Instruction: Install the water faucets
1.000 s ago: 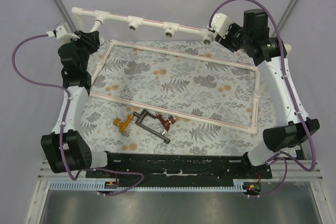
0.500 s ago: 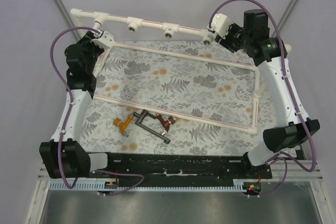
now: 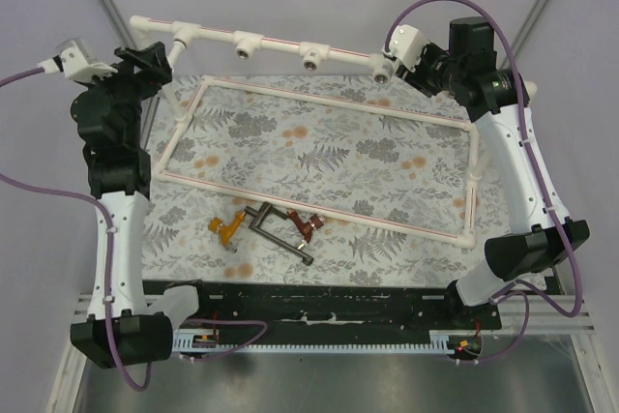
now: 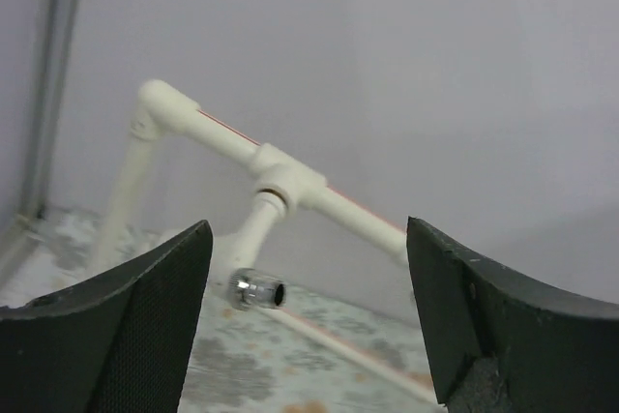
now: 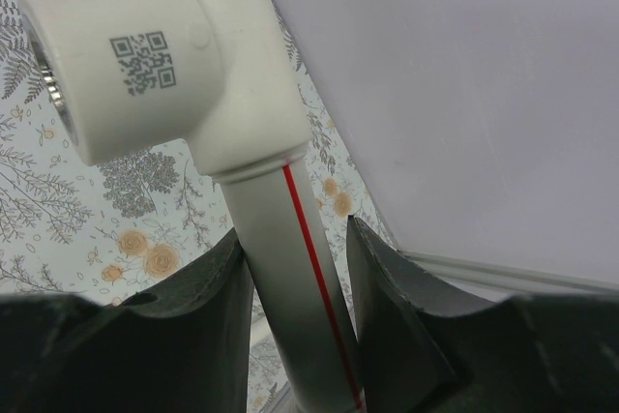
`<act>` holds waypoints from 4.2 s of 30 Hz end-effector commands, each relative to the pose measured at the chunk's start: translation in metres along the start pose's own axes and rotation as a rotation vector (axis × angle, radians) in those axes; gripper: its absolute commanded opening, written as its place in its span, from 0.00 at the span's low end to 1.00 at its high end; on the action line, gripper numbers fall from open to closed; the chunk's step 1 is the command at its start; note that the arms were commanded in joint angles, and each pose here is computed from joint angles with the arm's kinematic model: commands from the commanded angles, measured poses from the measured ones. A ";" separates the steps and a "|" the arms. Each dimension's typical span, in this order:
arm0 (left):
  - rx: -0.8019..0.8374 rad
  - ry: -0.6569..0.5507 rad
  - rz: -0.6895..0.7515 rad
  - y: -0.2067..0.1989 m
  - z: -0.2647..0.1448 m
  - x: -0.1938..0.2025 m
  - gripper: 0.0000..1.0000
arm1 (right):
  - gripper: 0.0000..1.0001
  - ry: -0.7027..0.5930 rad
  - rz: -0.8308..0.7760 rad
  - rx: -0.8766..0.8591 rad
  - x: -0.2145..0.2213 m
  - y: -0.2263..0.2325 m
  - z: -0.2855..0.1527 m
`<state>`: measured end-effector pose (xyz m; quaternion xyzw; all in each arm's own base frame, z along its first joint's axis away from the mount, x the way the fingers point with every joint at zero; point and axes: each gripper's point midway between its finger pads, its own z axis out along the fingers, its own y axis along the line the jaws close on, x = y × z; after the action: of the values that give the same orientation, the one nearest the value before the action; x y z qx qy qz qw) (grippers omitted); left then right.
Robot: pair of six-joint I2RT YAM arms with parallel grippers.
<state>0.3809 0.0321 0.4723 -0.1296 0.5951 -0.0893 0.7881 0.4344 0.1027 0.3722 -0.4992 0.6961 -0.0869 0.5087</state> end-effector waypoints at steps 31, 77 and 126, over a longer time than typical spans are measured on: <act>0.068 0.148 -0.814 0.005 0.059 0.072 0.16 | 0.00 0.128 0.093 -0.004 0.032 0.012 0.008; 0.089 0.026 0.365 0.015 0.021 0.019 0.76 | 0.57 0.073 0.117 0.051 0.014 -0.007 0.007; -0.446 -0.043 0.142 0.100 -0.248 0.064 0.88 | 0.98 -0.191 0.918 0.744 0.128 0.121 -0.214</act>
<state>0.1667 0.0804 0.3419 -0.2535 0.5729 0.0901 0.7742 0.2002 -0.0191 0.3359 0.0556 0.7109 -0.0485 0.6994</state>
